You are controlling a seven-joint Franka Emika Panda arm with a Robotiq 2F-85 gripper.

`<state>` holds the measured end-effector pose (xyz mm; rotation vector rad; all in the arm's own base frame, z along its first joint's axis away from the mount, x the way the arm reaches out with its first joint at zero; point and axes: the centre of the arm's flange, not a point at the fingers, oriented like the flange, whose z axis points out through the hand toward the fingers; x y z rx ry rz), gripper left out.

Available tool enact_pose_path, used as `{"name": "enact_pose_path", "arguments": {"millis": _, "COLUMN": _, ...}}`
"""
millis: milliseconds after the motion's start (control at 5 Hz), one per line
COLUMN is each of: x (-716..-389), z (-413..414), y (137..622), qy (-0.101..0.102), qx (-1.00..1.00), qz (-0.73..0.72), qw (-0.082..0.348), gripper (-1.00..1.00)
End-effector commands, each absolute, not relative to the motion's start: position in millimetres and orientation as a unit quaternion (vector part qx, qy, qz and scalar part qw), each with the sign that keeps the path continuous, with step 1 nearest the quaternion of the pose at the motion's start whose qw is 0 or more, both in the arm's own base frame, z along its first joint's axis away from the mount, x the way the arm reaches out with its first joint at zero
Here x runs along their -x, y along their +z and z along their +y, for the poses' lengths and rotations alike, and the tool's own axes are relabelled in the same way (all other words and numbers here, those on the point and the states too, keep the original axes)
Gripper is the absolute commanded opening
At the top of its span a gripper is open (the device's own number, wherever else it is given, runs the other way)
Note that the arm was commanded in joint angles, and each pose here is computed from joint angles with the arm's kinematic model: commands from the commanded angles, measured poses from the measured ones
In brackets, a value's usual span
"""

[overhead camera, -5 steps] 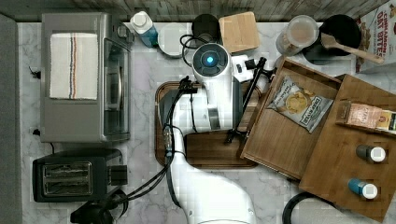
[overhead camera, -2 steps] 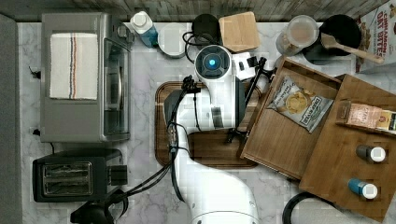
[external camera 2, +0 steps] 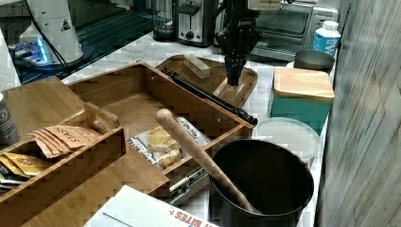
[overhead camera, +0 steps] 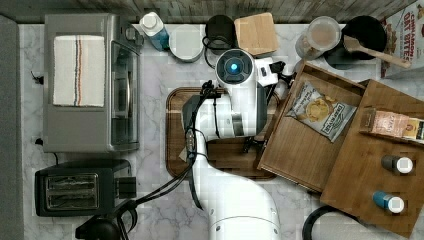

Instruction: Close the drawer.

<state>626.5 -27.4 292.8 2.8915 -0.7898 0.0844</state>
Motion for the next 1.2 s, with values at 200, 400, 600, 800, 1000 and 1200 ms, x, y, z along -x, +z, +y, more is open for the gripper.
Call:
{"name": "enact_pose_path", "arguments": {"millis": 200, "x": -628, "z": -70, "y": 304, "qy": 0.012, "qx": -0.955, "qz": -0.292, "qw": 0.051, "gripper": -1.00}}
{"name": "enact_pose_path", "arguments": {"millis": 400, "x": -622, "z": -92, "y": 303, "qy": 0.015, "qx": -0.963, "qz": -0.263, "qw": 0.059, "gripper": -1.00}}
{"name": "enact_pose_path", "arguments": {"millis": 600, "x": -612, "z": -124, "y": 299, "qy": 0.016, "qx": -0.972, "qz": -0.230, "qw": 0.047, "gripper": -1.00}}
{"name": "enact_pose_path", "arguments": {"millis": 800, "x": -601, "z": -152, "y": 294, "qy": 0.014, "qx": -0.977, "qz": -0.209, "qw": 0.044, "gripper": -1.00}}
{"name": "enact_pose_path", "arguments": {"millis": 1000, "x": -588, "z": -184, "y": 294, "qy": -0.002, "qx": -0.974, "qz": -0.223, "qw": 0.040, "gripper": -1.00}}
{"name": "enact_pose_path", "arguments": {"millis": 1200, "x": -599, "z": -257, "y": 312, "qy": 0.004, "qx": -0.969, "qz": -0.243, "qw": 0.035, "gripper": -1.00}}
